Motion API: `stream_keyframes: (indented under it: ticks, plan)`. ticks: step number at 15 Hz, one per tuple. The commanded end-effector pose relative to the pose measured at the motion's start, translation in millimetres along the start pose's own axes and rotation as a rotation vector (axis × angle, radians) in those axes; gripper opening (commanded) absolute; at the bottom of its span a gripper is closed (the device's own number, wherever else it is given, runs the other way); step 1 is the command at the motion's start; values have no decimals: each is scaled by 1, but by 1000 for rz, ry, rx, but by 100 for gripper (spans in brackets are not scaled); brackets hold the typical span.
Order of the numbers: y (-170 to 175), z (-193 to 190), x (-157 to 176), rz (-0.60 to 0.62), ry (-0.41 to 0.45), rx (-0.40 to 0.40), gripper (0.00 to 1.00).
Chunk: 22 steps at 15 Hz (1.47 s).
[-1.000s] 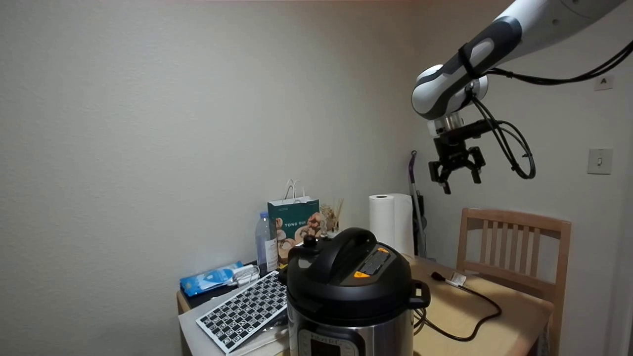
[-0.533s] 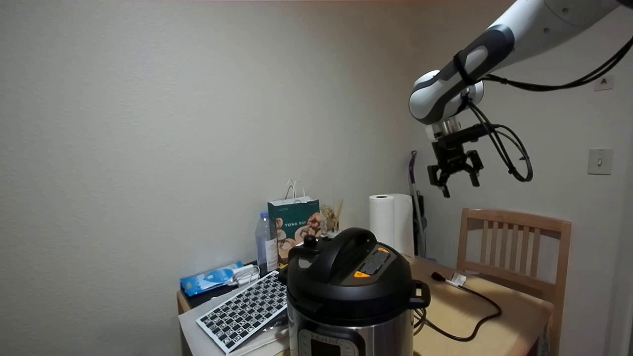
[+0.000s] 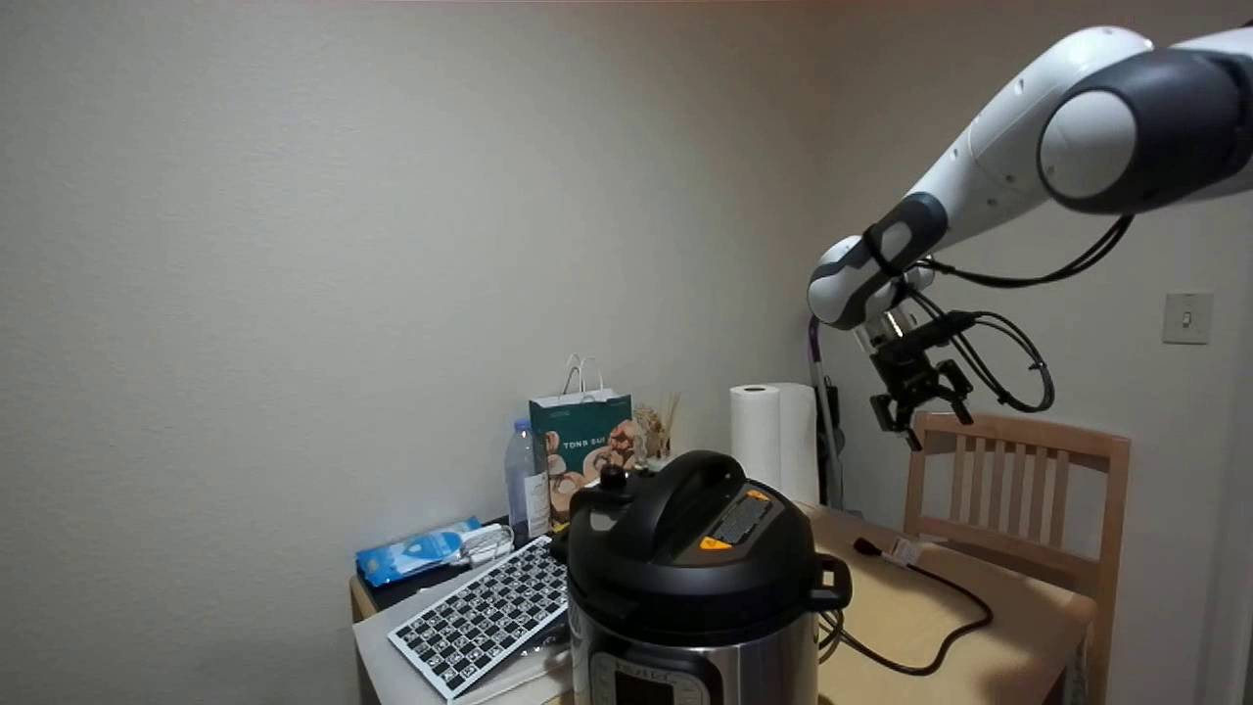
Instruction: Pick up the cable
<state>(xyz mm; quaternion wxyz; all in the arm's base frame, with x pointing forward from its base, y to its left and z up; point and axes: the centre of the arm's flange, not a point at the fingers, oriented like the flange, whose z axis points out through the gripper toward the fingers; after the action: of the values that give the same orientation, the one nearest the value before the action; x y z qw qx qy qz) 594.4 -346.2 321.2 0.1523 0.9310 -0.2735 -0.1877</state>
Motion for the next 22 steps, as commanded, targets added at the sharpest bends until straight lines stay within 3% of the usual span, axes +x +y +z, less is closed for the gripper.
stream_keyframes:
  ticks: [1,6,10,16,17,22]
  plan:
    - [4,8,8,12,-17,-7,100]
    - [6,7,18,22,-22,-16,100]
    - [-10,47,33,-18,-3,-68,100]
    - [-36,109,66,-102,11,-214,100]
    - [-36,101,56,-69,-4,-163,100]
    - [-43,111,57,-97,-1,-173,100]
